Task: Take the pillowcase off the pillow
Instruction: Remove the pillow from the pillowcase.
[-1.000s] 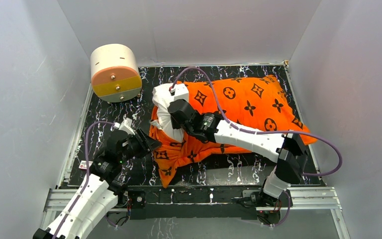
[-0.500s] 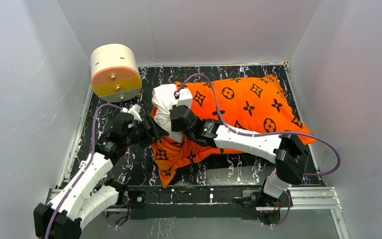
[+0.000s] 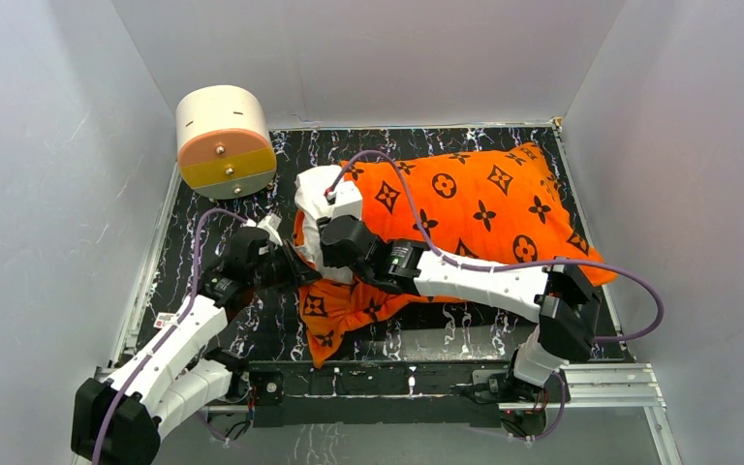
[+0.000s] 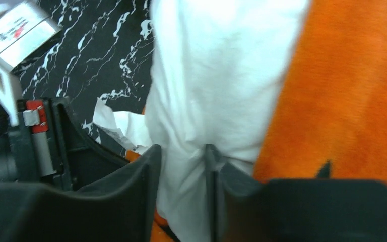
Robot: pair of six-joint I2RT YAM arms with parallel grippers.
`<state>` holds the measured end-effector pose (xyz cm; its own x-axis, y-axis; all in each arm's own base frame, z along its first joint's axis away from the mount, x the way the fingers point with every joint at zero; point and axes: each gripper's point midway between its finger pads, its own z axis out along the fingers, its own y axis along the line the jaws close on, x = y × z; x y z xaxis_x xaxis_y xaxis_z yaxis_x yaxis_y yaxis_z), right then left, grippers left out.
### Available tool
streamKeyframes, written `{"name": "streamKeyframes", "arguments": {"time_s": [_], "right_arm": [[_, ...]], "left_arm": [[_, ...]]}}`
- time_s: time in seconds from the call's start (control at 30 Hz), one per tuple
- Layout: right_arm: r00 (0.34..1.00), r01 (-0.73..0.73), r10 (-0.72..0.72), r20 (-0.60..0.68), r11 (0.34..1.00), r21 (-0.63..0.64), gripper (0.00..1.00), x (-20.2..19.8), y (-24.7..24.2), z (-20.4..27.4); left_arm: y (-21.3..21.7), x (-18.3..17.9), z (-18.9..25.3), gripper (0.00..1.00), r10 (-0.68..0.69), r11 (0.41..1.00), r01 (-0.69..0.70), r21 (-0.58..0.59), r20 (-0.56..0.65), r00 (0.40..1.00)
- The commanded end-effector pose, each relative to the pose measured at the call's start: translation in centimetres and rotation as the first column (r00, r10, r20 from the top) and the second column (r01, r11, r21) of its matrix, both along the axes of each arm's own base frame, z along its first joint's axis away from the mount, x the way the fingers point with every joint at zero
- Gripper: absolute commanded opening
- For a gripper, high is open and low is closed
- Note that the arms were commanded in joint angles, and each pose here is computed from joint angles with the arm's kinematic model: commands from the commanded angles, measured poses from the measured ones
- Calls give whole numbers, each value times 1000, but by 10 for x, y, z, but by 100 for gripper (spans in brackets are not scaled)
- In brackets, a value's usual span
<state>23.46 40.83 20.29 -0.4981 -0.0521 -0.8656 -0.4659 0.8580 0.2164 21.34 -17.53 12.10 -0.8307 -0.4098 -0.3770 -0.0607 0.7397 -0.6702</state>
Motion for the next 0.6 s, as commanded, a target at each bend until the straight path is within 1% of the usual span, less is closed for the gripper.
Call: {"name": "streamKeyframes", "arguments": {"time_s": [0.0, 0.13, 0.2, 0.23, 0.3, 0.47, 0.57], "right_arm": [[999, -42, 43, 22, 998, -52, 55, -16, 18, 6], [997, 65, -56, 51, 978, -200, 74, -12, 12, -17], [989, 142, -127, 72, 950, -279, 79, -9, -1, -30], [985, 172, -155, 80, 939, -298, 79, -7, -6, -35], [974, 222, -198, 106, 918, -328, 76, -3, -14, -44], [967, 252, -221, 130, 909, -332, 67, 0, -20, -57], [966, 254, -222, 130, 903, -346, 68, 0, -20, -62]], "left_arm": [[8, -8, -7, 0, 5, 1000, -5, 26, -3, 1000], [9, -10, -5, 0, 10, 1000, -11, 16, 11, 1000], [9, -11, -4, 0, 12, 1000, -12, 10, 16, 1000], [9, -12, -4, 0, 12, 1000, -12, 8, 17, 1000], [9, -14, -7, 0, 19, 1000, -19, 0, 7, 1000], [10, -18, -16, 0, 37, 999, -37, -16, -5, 999], [11, -20, -19, 0, 45, 999, -45, -24, -5, 999]]}}
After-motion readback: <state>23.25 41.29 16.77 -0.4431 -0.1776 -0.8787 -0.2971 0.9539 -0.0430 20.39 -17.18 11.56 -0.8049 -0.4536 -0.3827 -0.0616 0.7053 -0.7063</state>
